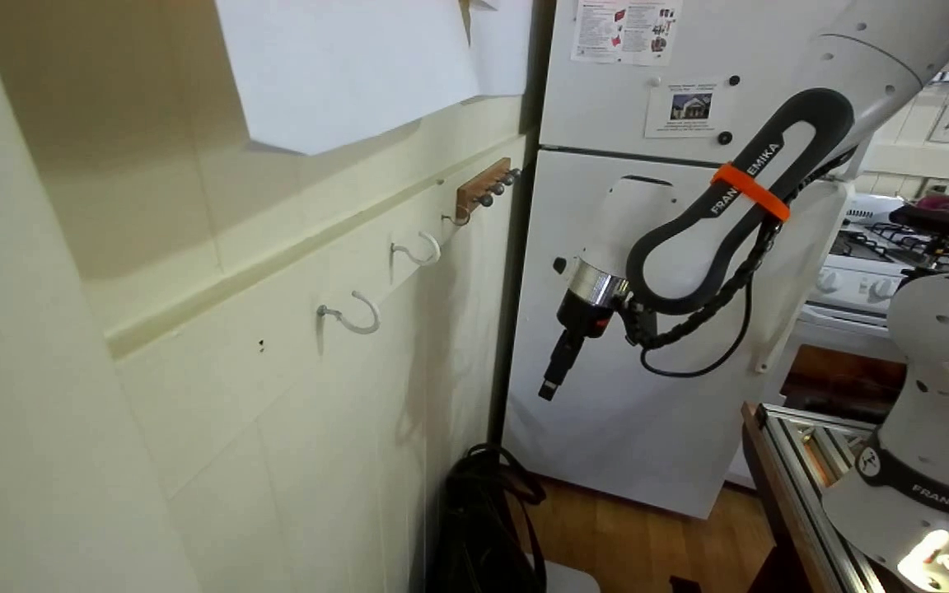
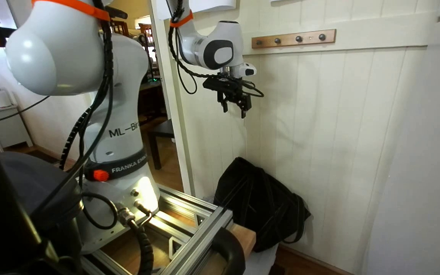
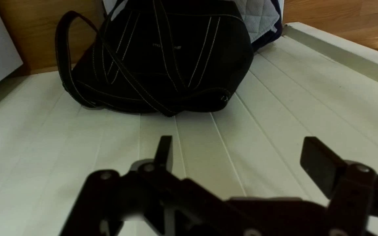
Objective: Remove the black bag from the hook
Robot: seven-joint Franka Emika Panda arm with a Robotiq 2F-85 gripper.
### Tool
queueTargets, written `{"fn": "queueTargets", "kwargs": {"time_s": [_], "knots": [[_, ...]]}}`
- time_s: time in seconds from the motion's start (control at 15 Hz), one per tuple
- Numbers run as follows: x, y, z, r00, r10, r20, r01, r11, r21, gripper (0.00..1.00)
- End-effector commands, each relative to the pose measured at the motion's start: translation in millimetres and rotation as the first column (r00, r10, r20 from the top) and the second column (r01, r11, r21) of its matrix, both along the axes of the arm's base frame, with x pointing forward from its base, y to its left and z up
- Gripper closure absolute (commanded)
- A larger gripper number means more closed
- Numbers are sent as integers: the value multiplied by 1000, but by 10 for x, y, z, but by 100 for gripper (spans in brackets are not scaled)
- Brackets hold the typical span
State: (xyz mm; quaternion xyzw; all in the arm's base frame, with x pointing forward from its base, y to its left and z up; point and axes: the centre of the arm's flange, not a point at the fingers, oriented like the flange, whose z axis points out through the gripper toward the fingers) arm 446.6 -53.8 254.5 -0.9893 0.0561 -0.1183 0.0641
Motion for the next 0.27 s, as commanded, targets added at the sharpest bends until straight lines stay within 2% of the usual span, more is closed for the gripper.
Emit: {"fn": "queueTargets", "kwargs": {"time_s": [0.0, 0.2], "knots": [[-11, -10, -5, 1000, -1, -2, 1, 1000, -2, 0], [-29, -2, -13, 1000, 1, -5, -1, 1000, -7, 0]]}}
